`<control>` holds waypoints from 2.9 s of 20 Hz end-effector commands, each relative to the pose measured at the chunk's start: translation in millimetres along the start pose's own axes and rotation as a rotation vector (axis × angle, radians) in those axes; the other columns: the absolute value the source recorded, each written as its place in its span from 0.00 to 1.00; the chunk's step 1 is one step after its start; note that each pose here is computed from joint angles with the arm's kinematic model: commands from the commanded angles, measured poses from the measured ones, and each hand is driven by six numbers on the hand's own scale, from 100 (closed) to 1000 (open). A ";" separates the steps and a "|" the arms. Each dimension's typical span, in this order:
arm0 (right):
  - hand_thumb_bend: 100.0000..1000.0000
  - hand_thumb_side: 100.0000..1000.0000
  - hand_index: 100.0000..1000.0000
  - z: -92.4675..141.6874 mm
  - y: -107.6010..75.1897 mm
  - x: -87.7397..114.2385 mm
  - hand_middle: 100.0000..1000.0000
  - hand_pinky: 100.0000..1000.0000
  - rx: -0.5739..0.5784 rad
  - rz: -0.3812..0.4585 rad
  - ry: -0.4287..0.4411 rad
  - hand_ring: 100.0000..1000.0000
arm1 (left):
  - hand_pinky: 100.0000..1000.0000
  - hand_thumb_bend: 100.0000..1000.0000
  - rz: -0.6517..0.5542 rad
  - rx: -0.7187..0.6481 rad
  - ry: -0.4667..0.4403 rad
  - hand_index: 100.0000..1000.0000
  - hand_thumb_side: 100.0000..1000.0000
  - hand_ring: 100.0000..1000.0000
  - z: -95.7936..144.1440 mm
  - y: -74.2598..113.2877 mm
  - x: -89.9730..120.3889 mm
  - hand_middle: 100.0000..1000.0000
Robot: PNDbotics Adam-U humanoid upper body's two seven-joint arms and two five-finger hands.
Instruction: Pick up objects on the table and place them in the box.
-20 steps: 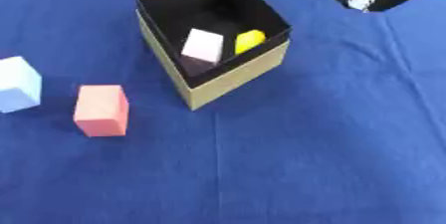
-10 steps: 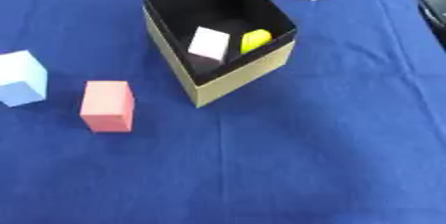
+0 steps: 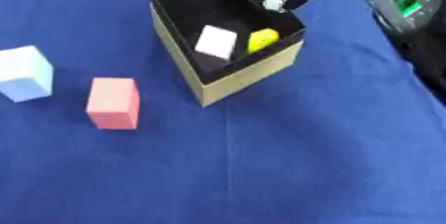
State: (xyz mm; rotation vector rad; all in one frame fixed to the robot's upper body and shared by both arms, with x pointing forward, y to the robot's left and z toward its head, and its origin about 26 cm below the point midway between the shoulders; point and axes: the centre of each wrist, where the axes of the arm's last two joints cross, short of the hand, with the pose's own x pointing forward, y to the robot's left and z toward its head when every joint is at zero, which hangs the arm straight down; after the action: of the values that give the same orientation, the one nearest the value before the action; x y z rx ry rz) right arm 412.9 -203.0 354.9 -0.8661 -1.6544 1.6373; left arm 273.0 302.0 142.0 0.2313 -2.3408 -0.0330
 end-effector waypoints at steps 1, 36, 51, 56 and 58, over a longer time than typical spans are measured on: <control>0.27 0.00 0.65 0.3 -9.7 0.6 0.51 0.77 -0.016 0.029 -0.001 0.68 | 0.62 0.09 -0.008 -0.019 -0.028 0.82 0.70 0.74 -5.2 2.1 6.3 0.65; 0.22 0.09 0.77 157.1 0.6 -0.1 0.70 0.79 -0.248 0.045 -0.079 0.79 | 0.66 0.14 -0.357 -0.244 -0.120 0.83 0.60 0.74 -57.9 32.7 40.5 0.67; 0.22 0.14 0.76 186.4 69.1 -34.1 0.68 0.78 -0.316 0.009 0.062 0.77 | 0.83 0.35 -1.042 -0.774 0.244 0.89 0.57 0.80 -114.7 81.8 66.3 0.77; 0.14 0.13 0.74 193.1 86.6 -38.6 0.66 0.76 -0.423 -0.054 0.114 0.76 | 0.88 0.44 -1.138 -0.857 0.286 0.92 0.51 0.84 -122.2 92.0 59.1 0.82; 0.09 0.15 0.74 195.2 96.6 -39.5 0.66 0.74 -0.478 -0.128 0.138 0.75 | 0.89 0.45 -1.152 -0.882 0.292 0.93 0.49 0.84 -124.0 93.4 58.0 0.82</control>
State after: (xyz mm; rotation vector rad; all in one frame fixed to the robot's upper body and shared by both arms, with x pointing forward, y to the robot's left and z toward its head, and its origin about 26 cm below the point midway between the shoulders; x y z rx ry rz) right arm 279.3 -346.8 247.6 -1.0243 -1.9437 1.1290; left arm 307.5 384.3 265.3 0.9339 -1.4656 -1.3745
